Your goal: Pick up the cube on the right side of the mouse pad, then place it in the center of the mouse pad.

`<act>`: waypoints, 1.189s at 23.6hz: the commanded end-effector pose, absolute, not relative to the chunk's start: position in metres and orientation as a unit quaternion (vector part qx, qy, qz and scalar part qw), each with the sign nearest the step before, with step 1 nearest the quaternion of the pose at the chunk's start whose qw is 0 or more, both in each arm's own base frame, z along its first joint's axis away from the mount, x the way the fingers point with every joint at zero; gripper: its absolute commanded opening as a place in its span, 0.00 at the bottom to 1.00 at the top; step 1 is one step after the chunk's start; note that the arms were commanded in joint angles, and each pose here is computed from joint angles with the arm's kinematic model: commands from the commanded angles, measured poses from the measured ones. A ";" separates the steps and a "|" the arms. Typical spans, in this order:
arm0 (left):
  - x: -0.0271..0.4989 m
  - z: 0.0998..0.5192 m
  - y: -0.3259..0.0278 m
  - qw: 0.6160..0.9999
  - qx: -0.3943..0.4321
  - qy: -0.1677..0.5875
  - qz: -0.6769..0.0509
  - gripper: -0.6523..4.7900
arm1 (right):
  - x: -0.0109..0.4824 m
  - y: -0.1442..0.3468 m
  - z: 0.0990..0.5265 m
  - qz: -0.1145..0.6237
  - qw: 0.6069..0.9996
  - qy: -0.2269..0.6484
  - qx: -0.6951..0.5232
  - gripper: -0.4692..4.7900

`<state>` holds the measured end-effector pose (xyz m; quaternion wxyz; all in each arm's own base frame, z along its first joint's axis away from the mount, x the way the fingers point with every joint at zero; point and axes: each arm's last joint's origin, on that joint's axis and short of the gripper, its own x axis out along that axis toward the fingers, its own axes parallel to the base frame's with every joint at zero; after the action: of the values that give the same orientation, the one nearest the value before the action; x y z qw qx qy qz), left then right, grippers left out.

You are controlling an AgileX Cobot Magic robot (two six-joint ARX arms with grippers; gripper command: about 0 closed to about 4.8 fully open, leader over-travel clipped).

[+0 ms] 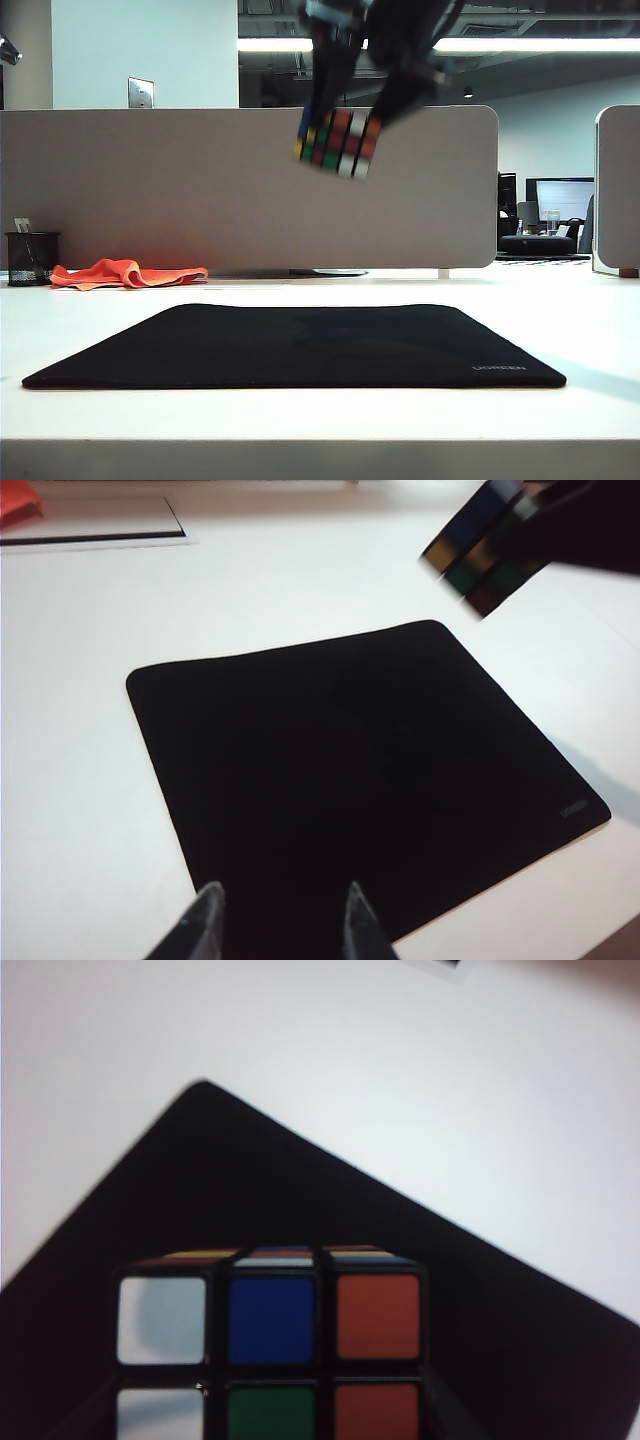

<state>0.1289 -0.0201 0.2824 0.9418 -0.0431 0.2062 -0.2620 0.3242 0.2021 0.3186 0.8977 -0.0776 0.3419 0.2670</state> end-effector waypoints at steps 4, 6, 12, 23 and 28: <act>0.128 0.284 -0.020 0.941 -0.042 0.205 -0.266 0.40 | 0.352 0.222 0.263 0.269 0.876 0.390 -0.092 0.70; 0.128 0.284 -0.020 0.940 -0.042 0.207 -0.266 0.40 | 0.357 0.225 0.249 0.268 0.870 0.403 -0.095 0.70; 0.128 0.283 -0.020 0.940 -0.043 0.210 -0.266 0.40 | 0.365 0.230 0.215 0.262 0.853 0.440 -0.105 0.70; 0.128 0.283 -0.020 0.940 -0.041 0.209 -0.266 0.40 | 0.363 0.230 0.211 0.275 0.838 0.459 -0.101 0.81; 0.128 0.283 -0.020 0.940 -0.041 0.210 -0.266 0.40 | 0.360 0.230 0.220 0.287 0.839 0.452 -0.094 0.82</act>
<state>0.1283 -0.0201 0.2804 0.9395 -0.0443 0.2168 -0.2615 0.3621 0.2295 0.2069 0.8316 -0.0974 0.4700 0.2793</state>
